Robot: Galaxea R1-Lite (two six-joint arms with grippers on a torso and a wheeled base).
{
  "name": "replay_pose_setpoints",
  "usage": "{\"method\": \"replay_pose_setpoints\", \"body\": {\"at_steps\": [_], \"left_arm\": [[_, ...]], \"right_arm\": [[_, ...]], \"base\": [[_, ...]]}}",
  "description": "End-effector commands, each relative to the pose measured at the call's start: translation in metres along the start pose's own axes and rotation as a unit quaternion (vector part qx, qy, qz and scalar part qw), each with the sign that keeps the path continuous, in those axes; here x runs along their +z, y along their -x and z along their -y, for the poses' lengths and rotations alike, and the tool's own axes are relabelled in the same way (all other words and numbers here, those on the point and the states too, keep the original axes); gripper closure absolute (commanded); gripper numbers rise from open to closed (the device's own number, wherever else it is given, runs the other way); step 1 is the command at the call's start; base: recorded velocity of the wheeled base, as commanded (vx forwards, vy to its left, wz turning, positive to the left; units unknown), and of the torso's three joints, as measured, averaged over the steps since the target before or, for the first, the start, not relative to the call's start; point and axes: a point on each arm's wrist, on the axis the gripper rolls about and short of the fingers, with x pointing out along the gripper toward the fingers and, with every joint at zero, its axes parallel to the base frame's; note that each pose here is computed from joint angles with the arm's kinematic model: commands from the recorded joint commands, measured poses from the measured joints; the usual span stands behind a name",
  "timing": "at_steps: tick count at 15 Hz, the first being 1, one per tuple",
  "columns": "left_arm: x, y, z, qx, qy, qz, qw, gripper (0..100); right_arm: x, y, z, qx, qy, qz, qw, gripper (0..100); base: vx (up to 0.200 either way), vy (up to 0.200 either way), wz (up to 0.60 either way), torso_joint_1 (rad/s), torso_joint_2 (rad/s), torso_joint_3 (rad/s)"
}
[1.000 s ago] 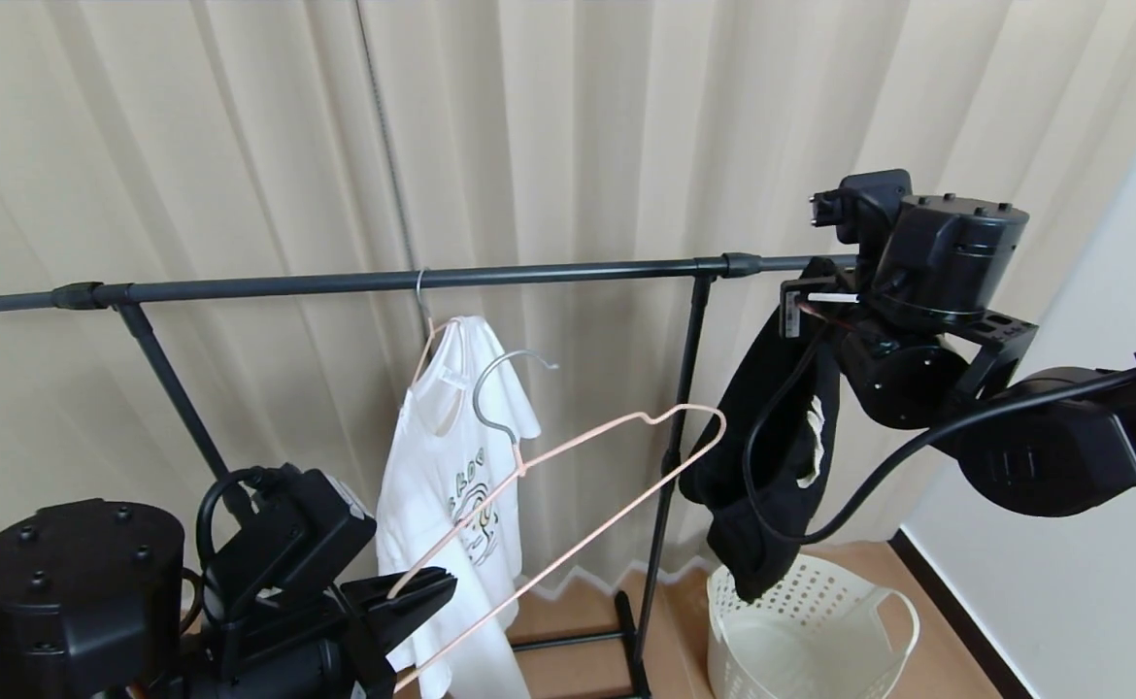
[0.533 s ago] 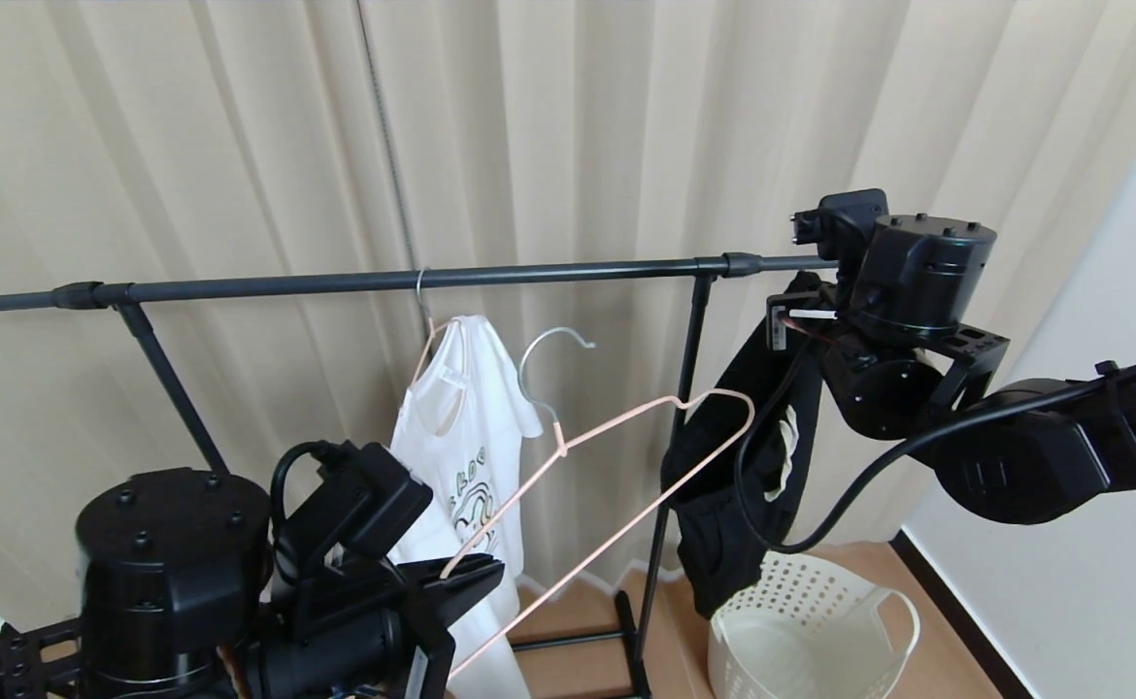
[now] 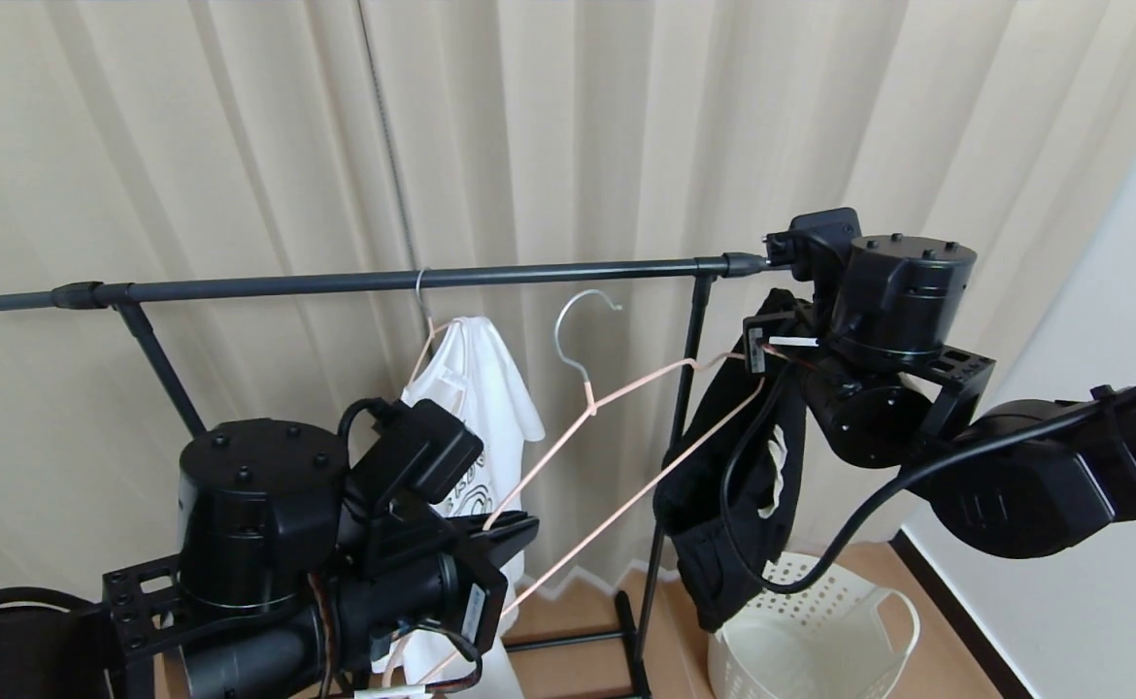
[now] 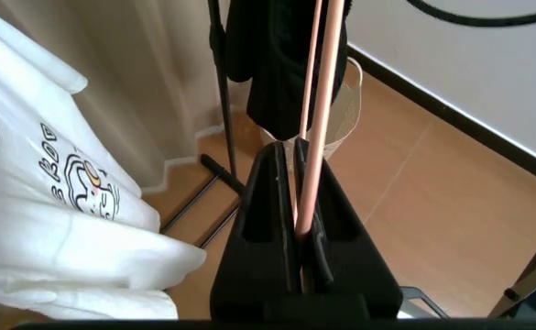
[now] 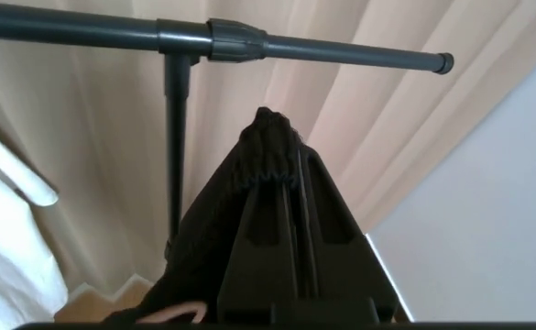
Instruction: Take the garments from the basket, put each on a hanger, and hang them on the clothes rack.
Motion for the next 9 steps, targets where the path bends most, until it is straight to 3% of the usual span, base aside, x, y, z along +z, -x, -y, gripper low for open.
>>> {"method": "replay_pose_setpoints", "body": {"at_steps": [1,9], "left_arm": [[0.005,-0.013,-0.001,0.01,0.0,0.002,0.9999,100],[0.01,-0.03,0.002,0.025,-0.003,0.017,0.9995,100]], "right_arm": [[-0.001,0.006,-0.001,0.006,0.003,-0.001,1.0,100],[0.004,0.032,-0.007,0.044,0.008,0.005,0.999,100]], "base": [[0.0,0.0,0.0,0.0,0.0,0.0],[0.0,0.0,0.0,0.0,0.0,0.0]]}}
